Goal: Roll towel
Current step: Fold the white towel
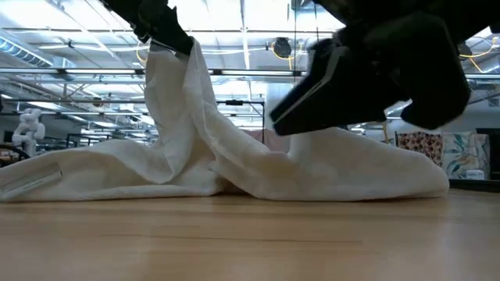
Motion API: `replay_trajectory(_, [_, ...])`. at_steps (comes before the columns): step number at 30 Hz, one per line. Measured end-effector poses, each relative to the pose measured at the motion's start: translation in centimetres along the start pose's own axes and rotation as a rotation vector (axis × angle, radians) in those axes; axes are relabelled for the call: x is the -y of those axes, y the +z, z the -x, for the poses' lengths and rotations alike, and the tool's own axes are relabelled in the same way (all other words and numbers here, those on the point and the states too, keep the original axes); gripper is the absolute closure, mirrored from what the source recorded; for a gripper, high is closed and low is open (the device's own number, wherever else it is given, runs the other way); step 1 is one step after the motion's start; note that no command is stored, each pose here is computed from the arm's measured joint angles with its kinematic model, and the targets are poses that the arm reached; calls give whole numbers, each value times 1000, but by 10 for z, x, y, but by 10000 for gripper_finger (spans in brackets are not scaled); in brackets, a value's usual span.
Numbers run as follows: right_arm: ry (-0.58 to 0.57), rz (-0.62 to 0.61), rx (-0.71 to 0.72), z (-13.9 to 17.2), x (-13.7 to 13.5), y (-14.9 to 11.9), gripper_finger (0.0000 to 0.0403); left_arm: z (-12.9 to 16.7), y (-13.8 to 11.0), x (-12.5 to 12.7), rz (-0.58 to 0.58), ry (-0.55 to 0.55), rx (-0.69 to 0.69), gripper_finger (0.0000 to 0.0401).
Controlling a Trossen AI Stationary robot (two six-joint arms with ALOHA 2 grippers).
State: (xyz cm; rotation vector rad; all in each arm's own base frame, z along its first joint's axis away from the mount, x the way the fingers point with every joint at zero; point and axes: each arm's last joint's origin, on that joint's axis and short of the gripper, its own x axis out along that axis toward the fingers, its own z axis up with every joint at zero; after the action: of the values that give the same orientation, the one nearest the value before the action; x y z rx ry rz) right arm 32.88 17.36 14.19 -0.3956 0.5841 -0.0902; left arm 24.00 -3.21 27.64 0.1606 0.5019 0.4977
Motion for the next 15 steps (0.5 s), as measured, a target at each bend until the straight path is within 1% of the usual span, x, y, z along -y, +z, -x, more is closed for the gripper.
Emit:
replay_trajectory(3, [-34, 63, -42, -14, -9, 5, 214, 0, 0, 0, 0, -1, -1, 393])
replay_trajectory(6, [-132, 98, -119, -28, -9, 6, 214, 0, 0, 0, 0, -1, 0, 393])
replay_trajectory(9, [-226, 112, -217, -36, -5, 2, 227, 0, 0, 0, 1, -5, 0, 393])
replay_trajectory(12, [-276, 108, -280, -36, 3, 7, 264, 0, 0, 0, -1, -9, -3, 393])
replay_trajectory(15, [-275, 132, -342, -30, 11, 13, 333, 0, 0, 0, -2, -13, -4, 393])
